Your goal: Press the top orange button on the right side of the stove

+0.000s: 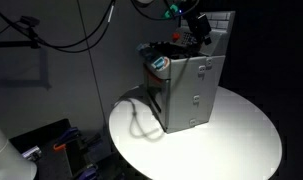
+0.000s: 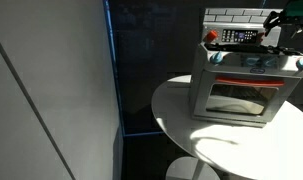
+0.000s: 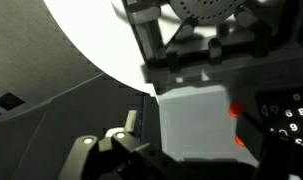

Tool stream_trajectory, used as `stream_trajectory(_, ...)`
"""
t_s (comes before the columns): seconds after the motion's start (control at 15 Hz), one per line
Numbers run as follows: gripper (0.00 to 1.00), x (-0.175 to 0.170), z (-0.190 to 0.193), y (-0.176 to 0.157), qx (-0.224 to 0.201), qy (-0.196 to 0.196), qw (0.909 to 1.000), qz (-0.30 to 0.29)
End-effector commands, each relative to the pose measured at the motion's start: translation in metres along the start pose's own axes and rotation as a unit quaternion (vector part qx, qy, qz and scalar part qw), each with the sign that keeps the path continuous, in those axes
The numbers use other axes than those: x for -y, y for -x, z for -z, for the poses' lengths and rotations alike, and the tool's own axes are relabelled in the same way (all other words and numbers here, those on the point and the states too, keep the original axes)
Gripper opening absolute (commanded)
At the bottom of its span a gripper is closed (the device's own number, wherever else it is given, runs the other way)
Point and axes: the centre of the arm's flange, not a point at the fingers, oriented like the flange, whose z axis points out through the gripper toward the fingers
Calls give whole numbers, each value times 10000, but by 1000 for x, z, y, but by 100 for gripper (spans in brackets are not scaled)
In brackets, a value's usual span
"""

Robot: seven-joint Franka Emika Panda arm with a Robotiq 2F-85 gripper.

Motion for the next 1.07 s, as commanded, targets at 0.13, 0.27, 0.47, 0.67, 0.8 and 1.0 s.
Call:
stream_trajectory(0.13, 100, 7, -5, -13, -117, -12, 9998, -143)
stream_trajectory(0.27, 100, 7, -6, -14, -131, -13, 9998, -150)
stream_trajectory(0.47, 100, 8, -8, -16, -163, -22, 9997, -157)
stream_trajectory(0.67, 100, 9, -9, -17, -156, -19, 9997, -161)
stream_trajectory(0.8, 100, 9, -7, -16, -146, -21, 9998, -151)
stream_trajectory(1.0, 100, 10, -3, -13, -111, -43, 9998, -128)
